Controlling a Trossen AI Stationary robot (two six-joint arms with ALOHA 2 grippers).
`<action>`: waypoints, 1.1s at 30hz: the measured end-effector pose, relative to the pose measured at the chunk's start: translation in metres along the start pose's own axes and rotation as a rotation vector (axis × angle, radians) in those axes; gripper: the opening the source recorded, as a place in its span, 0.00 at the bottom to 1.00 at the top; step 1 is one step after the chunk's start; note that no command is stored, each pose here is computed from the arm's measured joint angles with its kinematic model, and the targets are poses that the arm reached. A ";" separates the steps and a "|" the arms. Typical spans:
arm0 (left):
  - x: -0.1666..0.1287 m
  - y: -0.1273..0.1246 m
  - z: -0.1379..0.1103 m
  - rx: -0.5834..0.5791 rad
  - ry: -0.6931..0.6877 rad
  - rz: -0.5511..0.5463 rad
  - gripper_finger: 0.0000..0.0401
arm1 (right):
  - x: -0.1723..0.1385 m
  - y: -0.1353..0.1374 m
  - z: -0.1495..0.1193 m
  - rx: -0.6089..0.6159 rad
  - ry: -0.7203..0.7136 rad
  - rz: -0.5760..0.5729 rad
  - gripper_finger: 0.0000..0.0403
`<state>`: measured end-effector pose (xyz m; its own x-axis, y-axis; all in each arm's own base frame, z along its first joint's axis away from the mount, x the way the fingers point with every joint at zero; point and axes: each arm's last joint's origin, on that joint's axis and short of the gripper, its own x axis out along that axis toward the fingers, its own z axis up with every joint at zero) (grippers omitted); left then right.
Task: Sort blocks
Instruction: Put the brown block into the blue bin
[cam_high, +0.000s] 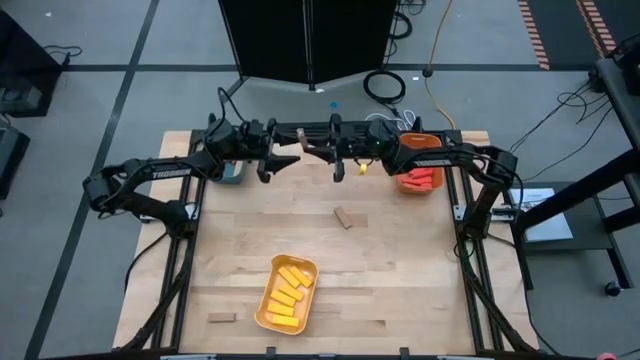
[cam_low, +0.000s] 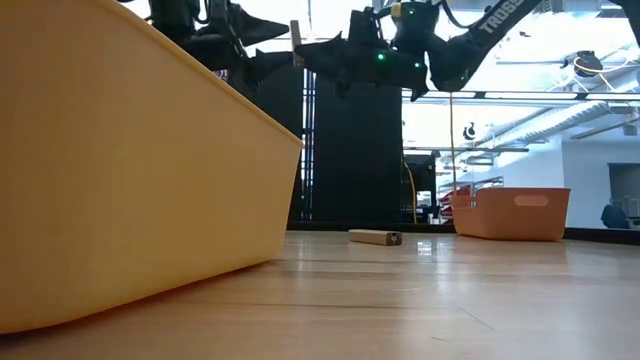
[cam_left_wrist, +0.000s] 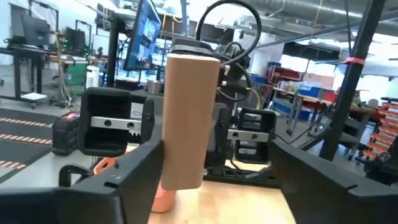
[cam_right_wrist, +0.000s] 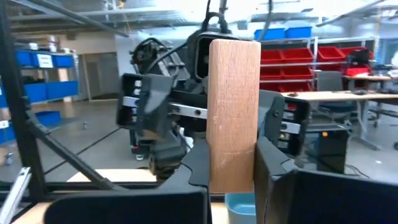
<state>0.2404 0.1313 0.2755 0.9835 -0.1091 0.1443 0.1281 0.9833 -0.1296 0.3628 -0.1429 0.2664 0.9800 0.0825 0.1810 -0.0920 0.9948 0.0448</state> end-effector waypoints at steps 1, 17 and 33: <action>0.000 0.001 0.000 0.001 -0.002 0.011 0.74 | 0.000 0.000 0.000 0.002 0.001 -0.012 0.04; -0.006 0.014 0.004 0.035 -0.050 0.227 0.77 | 0.006 0.006 -0.007 -0.016 0.035 -0.115 0.04; -0.007 0.016 0.005 0.111 -0.050 0.244 0.77 | 0.008 0.009 -0.007 -0.048 0.036 -0.149 0.04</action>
<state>0.2344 0.1482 0.2771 0.9757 0.1381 0.1703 -0.1298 0.9898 -0.0590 0.3711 -0.1329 0.2612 0.9880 -0.0651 0.1403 0.0627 0.9978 0.0216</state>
